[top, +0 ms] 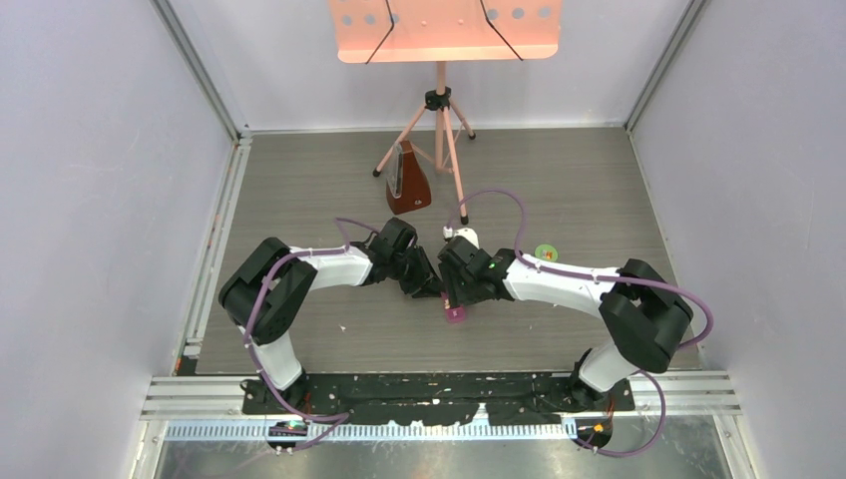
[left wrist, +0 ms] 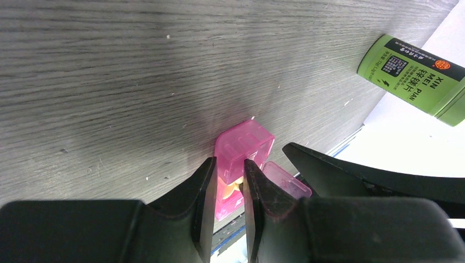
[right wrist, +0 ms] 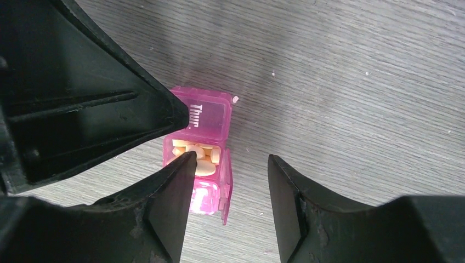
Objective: Sort the pills into containers
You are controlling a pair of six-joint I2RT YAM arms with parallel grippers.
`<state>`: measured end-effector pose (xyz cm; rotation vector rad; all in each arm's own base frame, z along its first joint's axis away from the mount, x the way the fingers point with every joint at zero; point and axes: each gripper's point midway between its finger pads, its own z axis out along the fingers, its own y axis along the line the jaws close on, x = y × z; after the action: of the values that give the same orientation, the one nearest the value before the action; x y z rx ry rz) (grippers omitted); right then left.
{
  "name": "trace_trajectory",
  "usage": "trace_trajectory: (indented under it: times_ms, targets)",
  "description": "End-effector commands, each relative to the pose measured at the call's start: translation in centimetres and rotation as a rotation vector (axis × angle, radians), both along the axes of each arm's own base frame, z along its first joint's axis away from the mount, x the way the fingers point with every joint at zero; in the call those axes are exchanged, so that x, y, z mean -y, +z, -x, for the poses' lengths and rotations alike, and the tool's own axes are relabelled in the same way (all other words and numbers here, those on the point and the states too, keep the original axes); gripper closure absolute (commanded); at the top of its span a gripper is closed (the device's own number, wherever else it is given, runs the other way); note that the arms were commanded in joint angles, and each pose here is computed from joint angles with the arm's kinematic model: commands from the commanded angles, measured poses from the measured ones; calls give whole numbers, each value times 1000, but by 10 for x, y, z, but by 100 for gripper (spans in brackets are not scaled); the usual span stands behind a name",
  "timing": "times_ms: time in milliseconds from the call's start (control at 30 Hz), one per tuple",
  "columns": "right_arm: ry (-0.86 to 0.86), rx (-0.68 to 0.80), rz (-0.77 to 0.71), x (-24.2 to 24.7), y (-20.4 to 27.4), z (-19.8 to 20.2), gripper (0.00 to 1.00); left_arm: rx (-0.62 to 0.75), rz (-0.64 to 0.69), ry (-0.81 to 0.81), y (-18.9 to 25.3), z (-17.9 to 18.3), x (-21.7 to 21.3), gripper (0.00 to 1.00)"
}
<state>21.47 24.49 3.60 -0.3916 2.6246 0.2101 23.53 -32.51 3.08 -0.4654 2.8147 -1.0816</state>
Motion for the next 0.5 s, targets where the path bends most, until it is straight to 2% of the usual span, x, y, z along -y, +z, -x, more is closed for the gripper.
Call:
trace_trajectory:
  times_ms: [0, 233, 467]
  targets:
    - [49, -3, -77, -16, 14, 5, 41, -96, -214, 1, -50, 24, -38, 76]
    - [52, 4, -107, -15, 23, 8, 43, -97, -215, 1, -51, 25, -38, 76]
    - [20, -6, -38, -4, 12, 6, 44, -97, -214, 0, -52, 25, -38, 76]
